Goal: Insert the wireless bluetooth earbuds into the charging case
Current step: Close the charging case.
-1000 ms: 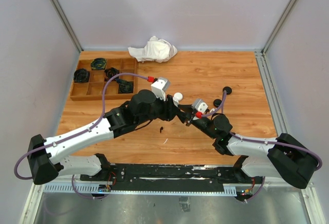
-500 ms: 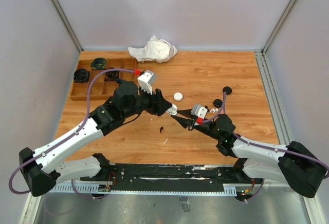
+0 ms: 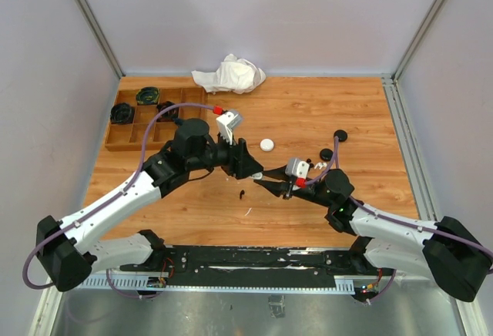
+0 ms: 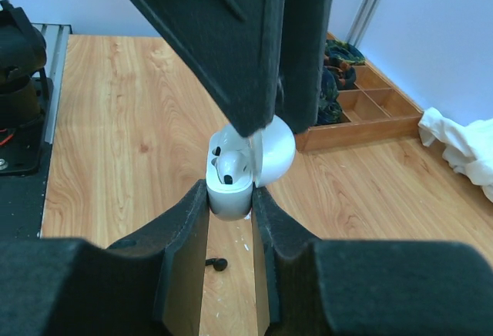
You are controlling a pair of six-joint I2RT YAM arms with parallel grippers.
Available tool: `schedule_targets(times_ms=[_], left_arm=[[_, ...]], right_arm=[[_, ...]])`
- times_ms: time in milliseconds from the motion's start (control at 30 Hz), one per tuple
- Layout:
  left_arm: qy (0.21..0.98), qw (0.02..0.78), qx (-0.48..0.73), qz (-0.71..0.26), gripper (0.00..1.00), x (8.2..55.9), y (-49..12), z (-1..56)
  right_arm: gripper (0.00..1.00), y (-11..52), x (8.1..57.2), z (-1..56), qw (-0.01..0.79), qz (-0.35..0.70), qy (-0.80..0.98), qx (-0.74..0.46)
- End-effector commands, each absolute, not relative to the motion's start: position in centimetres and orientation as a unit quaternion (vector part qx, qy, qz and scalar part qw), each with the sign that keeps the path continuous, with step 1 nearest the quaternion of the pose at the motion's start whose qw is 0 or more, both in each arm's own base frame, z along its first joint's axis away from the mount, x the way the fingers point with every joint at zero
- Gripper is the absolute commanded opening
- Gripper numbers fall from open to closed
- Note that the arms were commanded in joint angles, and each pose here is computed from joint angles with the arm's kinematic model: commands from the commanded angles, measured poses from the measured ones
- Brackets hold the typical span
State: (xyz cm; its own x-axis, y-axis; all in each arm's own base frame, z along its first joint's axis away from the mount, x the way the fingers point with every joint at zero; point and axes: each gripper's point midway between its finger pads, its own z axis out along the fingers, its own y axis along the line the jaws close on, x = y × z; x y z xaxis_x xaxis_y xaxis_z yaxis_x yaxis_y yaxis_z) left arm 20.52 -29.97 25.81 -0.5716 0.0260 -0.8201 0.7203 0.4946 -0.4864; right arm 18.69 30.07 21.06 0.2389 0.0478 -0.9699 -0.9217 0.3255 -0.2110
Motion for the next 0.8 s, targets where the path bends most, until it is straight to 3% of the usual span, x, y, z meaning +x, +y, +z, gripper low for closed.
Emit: schedule_targets(times_ms=[0, 567, 767], left_arm=[[0.758, 0.373, 0.27, -0.461, 0.59, 19.8, -30.7, 25.2], [0.737, 0.332, 0.311, -0.5, 0.56, 16.7, -30.6, 25.1], [0.779, 0.398, 0.243, -0.419, 0.58, 19.9, -28.2, 24.7]], right_arm=[[0.15, 29.9, 19.0, 23.7, 0.666, 0.385, 0.469, -0.433], [0.14, 28.6, 20.9, 22.7, 0.654, 0.398, 0.512, -0.389], [0.14, 26.7, 22.9, 21.4, 0.637, 0.392, 0.579, -0.324]])
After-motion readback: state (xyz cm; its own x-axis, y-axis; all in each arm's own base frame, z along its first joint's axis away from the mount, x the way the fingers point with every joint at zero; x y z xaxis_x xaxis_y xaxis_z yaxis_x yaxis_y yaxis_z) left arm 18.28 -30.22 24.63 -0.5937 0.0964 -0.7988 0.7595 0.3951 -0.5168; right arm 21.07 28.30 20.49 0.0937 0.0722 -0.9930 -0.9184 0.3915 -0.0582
